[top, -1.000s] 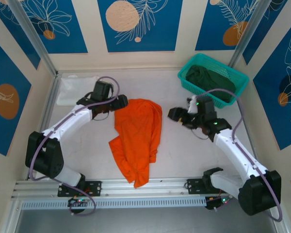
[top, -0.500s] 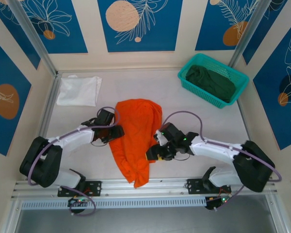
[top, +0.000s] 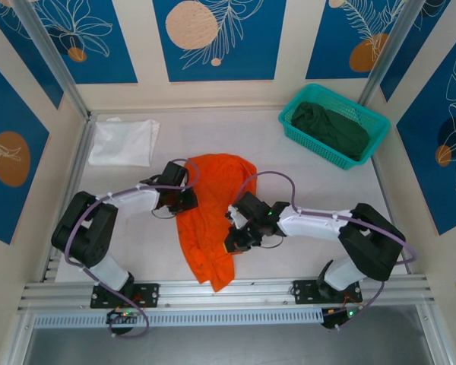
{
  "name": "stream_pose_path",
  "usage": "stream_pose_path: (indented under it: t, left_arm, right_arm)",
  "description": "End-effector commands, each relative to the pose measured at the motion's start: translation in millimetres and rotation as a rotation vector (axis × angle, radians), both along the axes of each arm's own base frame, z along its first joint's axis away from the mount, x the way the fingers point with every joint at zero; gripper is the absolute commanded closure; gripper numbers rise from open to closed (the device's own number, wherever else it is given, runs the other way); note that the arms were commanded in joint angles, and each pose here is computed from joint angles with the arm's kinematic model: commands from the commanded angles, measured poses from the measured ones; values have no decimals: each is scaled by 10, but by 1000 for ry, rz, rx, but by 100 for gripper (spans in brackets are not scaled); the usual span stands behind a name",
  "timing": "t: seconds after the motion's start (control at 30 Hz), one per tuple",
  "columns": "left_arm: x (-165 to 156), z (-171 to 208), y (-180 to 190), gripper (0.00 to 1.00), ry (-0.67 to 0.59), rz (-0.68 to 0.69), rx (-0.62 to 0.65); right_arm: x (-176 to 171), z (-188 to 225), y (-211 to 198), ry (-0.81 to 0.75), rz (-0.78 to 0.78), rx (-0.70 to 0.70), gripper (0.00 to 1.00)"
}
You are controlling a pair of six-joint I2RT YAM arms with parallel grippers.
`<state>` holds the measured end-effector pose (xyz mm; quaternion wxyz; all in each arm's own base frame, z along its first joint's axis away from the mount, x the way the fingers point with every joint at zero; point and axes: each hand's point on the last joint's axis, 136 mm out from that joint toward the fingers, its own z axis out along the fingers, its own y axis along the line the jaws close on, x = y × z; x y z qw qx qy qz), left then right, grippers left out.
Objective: Fold and stack the t-shirts
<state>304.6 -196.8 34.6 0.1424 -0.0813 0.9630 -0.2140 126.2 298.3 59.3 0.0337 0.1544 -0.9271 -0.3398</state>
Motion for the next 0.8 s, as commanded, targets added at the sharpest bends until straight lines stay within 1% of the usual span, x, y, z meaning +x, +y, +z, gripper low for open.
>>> stream_pose_path:
  t: [0.0, 0.03, 0.07, 0.13, 0.23, 0.33, 0.5, 0.53, 0.6, 0.63, 0.7, 0.73, 0.77]
  left_arm:
    - [140, 319, 77, 68, -95, -26, 51]
    - [147, 349, 101, 49, -105, -31, 68]
    - [148, 371, 114, 40, -108, -43, 82]
    - [148, 377, 123, 32, -103, -54, 97]
    - [156, 308, 106, 31, -84, -47, 92]
    - [200, 201, 113, 36, -52, -22, 112]
    - [317, 86, 112, 40, -42, 5, 134]
    - [334, 64, 99, 43, -38, 5, 133]
    - [358, 30, 79, 55, -32, 5, 132]
    - [379, 26, 73, 63, -32, 7, 133]
    - [410, 57, 64, 82, -42, 6, 134]
    - [433, 110, 74, 94, -55, 9, 140]
    - [455, 198, 90, 100, -77, 13, 144]
  right_arm:
    - [68, 220, -100, -51, -6, 17, 96]
    - [94, 228, -140, -62, -14, 11, 95]
    - [118, 223, -178, -68, -21, 1, 94]
    - [165, 191, -249, -67, -40, -15, 92]
    - [192, 159, -291, -48, -55, 1, 90]
    - [214, 117, -323, -48, -65, -4, 88]
    - [214, 83, -349, -37, -74, 0, 88]
    - [205, 80, -352, -33, -73, 0, 88]
    - [203, 97, -359, -34, -71, 3, 90]
    - [204, 110, -368, -37, -73, 5, 91]
    - [209, 163, -382, -48, -75, 16, 93]
    - [204, 200, -390, -52, -76, 25, 94]
    - [210, 258, -400, -64, -78, 35, 95]
